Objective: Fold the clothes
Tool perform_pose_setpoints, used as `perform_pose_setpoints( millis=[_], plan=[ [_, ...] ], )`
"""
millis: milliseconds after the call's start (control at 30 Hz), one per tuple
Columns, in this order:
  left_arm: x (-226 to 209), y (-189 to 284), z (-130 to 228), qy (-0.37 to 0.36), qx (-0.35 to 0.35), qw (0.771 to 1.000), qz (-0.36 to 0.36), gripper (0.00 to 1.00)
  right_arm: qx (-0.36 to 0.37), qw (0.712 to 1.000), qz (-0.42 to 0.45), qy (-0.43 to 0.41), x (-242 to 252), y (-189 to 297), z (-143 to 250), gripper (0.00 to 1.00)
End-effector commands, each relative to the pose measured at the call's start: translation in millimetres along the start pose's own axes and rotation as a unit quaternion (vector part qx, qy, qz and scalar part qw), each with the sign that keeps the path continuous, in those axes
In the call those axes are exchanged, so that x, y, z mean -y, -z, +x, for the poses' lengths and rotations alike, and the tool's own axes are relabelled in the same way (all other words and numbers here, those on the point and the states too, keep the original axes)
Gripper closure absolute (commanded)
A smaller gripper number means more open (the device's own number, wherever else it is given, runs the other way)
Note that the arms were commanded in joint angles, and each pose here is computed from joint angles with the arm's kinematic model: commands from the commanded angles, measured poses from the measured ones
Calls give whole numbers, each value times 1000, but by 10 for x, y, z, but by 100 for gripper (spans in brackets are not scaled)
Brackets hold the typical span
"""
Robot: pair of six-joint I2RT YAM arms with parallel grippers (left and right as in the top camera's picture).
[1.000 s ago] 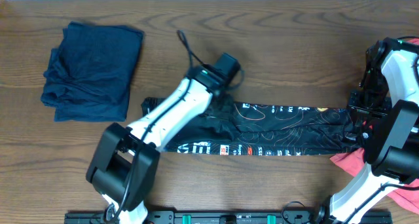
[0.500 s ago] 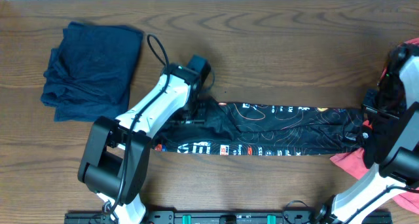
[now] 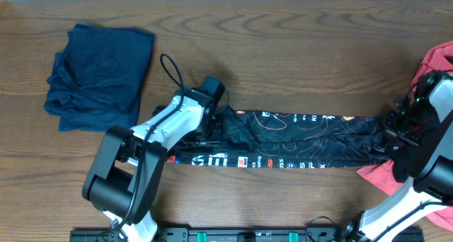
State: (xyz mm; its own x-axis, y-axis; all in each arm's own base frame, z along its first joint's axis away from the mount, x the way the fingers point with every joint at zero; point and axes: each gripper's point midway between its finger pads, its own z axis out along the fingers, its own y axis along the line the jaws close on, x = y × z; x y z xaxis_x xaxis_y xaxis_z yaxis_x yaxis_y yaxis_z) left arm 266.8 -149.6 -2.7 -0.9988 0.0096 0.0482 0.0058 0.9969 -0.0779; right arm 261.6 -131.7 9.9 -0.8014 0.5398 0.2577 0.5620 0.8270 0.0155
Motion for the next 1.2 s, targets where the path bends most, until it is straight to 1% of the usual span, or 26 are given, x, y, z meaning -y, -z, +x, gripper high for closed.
perform_pose_setpoints(
  millis=[0, 67, 300, 400, 633, 700, 767, 800, 900, 1033, 1100, 1167],
  plan=[
    [-145, -117, -62, -17, 17, 999, -32, 45, 11, 1000, -10, -12, -94, -42, -40, 94],
    [-160, -145, -120, -20, 25, 999, -31, 43, 28, 999, -11, -15, -137, -77, -113, 93],
    [-286, -301, -305, 7, 36, 999, -26, 43, 71, 997, -10, 6, -271, -259, -257, 93],
    [-326, -373, -405, -1, 46, 999, -23, 43, 93, 995, -13, 13, -321, -298, -355, 93],
    [-446, -315, -810, 26, 113, 993, 2, 43, 171, 985, -30, 15, -449, -201, -720, 92],
    [-416, -287, -906, 33, 126, 991, 29, 43, 193, 980, -44, 20, -532, -157, -821, 90],
    [-341, -259, -958, 35, 130, 989, 66, 43, 216, 974, -65, 31, -651, -101, -920, 84],
    [-299, -245, -973, 34, 130, 987, 83, 43, 223, 971, -75, 36, -706, -78, -950, 82],
    [-245, -212, -990, 32, 130, 986, 100, 43, 237, 966, -98, 46, -821, 6, -1013, 81],
    [-232, -111, -979, 26, 131, 986, 101, 42, 245, 966, -74, 35, -716, 174, -1090, 77],
    [-224, -14, -977, 17, 136, 985, 101, 42, 248, 967, -49, 22, -588, 300, -1129, 75],
    [-210, 125, -979, 12, 147, 984, 103, 42, 249, 967, -34, 27, -505, 437, -1160, 74]
  ],
)
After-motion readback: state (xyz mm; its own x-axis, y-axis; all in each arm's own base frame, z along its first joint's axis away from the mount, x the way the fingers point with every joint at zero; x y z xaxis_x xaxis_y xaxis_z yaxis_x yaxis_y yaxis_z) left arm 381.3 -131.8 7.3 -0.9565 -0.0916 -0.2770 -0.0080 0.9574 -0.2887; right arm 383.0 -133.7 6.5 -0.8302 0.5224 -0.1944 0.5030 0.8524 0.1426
